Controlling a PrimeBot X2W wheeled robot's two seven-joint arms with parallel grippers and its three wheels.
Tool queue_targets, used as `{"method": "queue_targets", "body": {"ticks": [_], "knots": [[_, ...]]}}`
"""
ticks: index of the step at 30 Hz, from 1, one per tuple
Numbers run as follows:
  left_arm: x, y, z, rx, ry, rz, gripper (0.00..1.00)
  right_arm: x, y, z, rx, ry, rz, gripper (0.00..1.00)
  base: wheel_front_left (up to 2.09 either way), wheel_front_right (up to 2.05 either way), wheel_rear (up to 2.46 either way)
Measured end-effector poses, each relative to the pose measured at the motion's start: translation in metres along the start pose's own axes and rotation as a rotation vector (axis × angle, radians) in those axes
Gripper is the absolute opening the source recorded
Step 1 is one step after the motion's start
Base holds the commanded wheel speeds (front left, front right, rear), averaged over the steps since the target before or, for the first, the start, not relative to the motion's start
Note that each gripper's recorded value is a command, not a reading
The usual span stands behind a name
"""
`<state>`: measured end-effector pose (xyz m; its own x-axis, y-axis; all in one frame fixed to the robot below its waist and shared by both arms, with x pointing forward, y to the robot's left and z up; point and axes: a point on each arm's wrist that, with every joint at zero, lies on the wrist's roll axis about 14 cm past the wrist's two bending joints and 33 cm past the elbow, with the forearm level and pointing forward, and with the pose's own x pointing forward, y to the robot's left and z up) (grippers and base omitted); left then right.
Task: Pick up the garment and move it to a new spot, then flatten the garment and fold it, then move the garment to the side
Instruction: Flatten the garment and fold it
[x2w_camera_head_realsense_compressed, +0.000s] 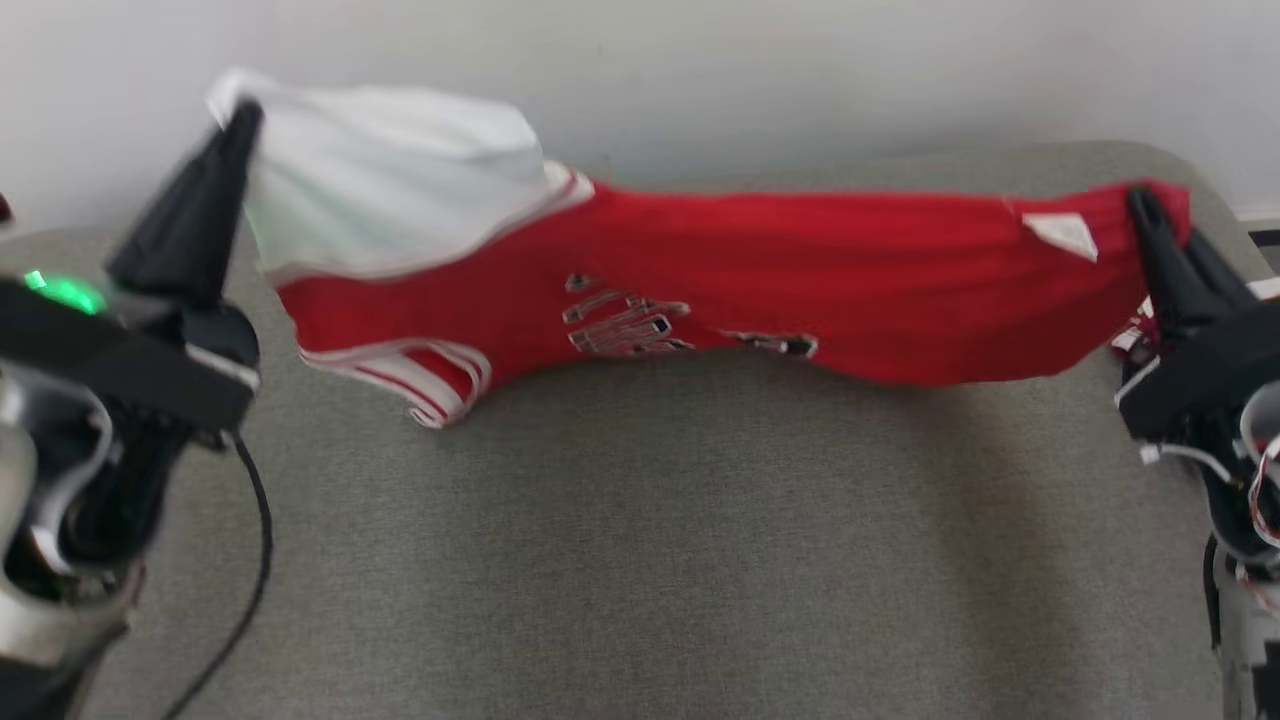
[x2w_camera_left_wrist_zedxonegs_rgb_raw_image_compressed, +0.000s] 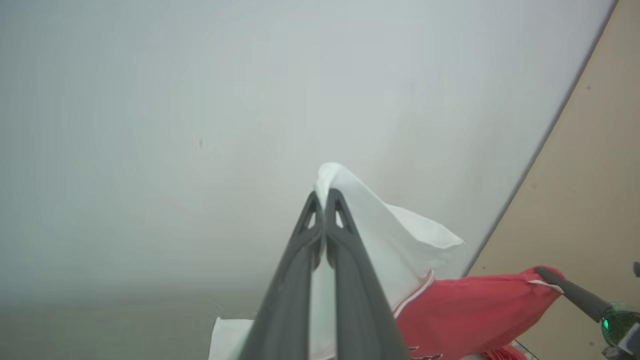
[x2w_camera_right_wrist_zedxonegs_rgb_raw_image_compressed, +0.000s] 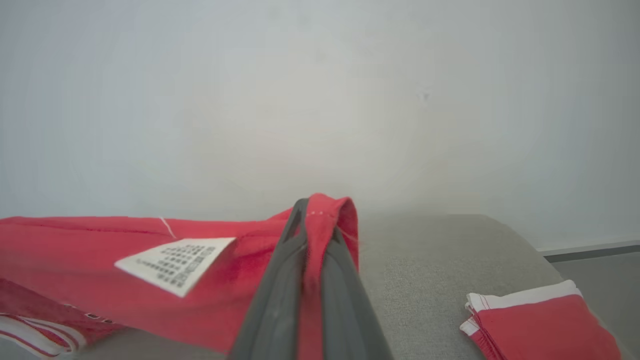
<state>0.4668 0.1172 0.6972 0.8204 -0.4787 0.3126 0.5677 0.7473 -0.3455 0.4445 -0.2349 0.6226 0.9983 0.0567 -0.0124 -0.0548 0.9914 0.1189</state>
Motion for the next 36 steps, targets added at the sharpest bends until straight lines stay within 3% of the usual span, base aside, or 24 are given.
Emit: {"method": "queue_targets", "body": {"ticks": [5,17,22,27,31,36], "knots": [[0.037,-0.005,0.035,0.1,-0.072,-0.036,0.0,0.016,-0.004,0.032,-0.05,-0.072,0.002,0.0,0.0,0.0,0.0],[0.111,-0.008,0.072,0.305,-0.142,-0.061,0.0,0.065,-0.009,0.082,-0.135,-0.163,-0.006,0.0,0.0,0.0,0.0],[0.137,-0.008,0.085,0.294,-0.224,-0.069,0.0,0.084,-0.013,0.109,-0.168,-0.243,-0.024,0.0,0.0,0.0,0.0],[0.161,-0.002,0.076,0.315,-0.235,-0.08,0.0,0.108,-0.019,0.107,-0.152,-0.266,-0.034,0.0,0.0,0.0,0.0],[0.179,0.012,0.078,0.338,-0.263,-0.069,0.0,0.135,-0.022,0.094,-0.073,-0.253,-0.044,0.0,0.0,0.0,0.0],[0.2,0.046,0.072,0.446,-0.331,-0.042,0.0,0.179,-0.023,0.077,-0.043,-0.267,-0.056,0.0,0.0,0.0,0.0]]}}
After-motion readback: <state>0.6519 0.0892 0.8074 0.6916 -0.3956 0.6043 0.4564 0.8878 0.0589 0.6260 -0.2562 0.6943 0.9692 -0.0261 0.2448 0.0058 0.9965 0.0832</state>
